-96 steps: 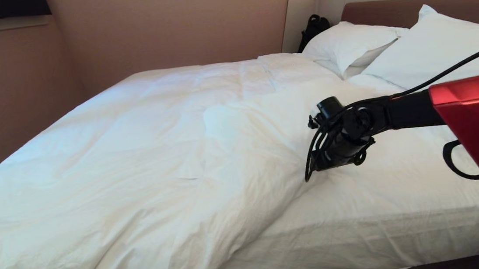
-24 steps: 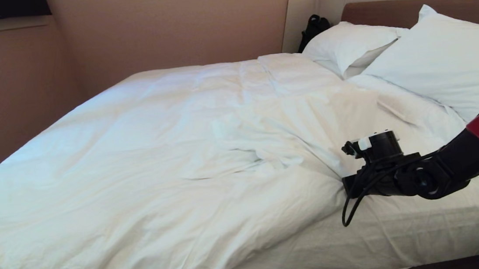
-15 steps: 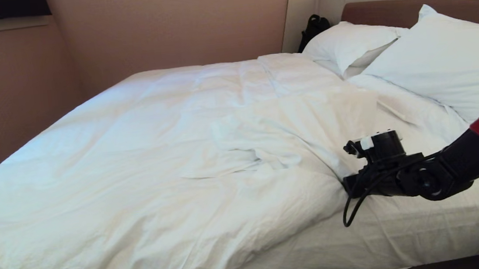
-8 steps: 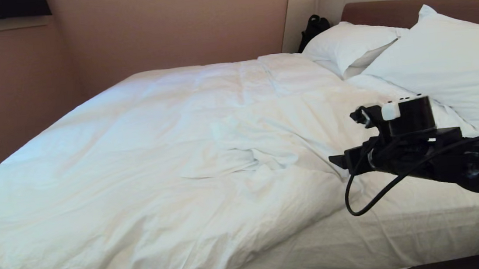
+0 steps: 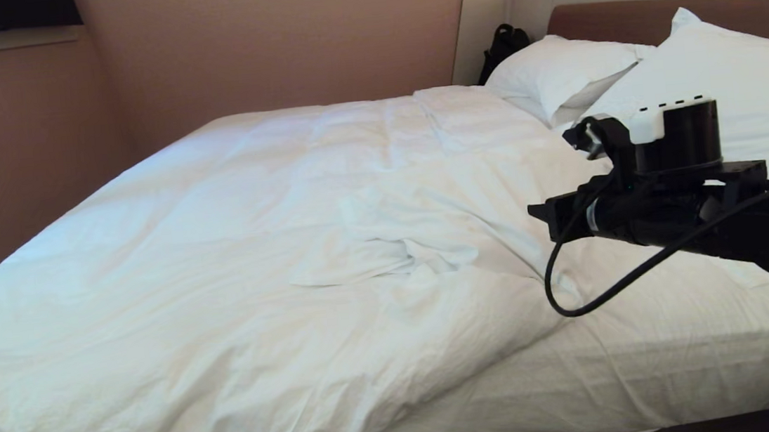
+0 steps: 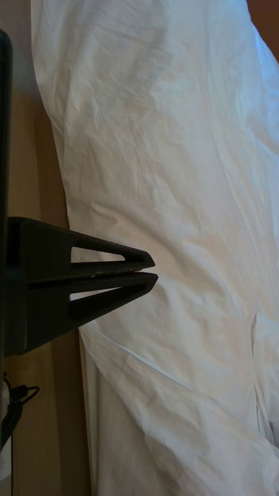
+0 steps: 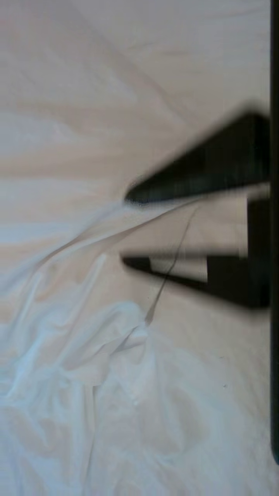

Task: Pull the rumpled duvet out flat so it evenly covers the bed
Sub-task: Flatten the corners of the folded blanket

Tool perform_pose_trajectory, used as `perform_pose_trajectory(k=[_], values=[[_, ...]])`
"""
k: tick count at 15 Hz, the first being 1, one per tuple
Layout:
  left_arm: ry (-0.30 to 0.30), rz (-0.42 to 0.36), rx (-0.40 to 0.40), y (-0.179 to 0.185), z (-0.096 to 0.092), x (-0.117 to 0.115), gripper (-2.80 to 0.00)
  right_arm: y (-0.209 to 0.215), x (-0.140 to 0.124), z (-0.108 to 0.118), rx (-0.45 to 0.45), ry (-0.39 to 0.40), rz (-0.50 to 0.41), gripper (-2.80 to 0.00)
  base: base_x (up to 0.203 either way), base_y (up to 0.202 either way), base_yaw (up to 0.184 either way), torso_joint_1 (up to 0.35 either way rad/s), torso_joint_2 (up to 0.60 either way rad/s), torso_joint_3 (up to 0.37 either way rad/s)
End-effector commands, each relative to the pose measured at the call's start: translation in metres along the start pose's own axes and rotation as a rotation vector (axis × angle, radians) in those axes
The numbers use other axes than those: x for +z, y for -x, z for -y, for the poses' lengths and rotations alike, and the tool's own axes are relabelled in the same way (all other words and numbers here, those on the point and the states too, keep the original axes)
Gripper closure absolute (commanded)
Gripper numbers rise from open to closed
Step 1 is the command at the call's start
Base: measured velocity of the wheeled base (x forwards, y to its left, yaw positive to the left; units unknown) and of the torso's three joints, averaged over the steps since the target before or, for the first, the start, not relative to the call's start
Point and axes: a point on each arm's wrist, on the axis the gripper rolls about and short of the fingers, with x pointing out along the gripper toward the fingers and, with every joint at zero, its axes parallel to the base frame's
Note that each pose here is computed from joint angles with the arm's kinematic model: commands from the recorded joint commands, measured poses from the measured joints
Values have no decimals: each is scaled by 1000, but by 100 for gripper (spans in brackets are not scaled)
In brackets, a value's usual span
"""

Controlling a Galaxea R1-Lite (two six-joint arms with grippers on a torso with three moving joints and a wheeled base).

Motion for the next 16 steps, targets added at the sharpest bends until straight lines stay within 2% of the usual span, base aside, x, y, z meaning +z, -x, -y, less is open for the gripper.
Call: perform_pose_trajectory(k=[1,7,10,13,16], values=[[-1,0,0,0,0,0,0,-17,1,-2,0,-23,-3,0,0,0,0,0,0,0],[-1,0,0,0,0,0,0,-46,12,-6,-6,-100,-54,0,0,0,0,0,0,0],[-1,0,0,0,0,0,0,-50,14,-6,-28,-111,-157,0,0,0,0,0,0,0],[-1,0,0,0,0,0,0,-50,20,-6,-53,-153,-199,0,0,0,0,0,0,0],[-1,0,0,0,0,0,0,-42,26,-5,-75,-204,-309,0,0,0,0,0,0,0]])
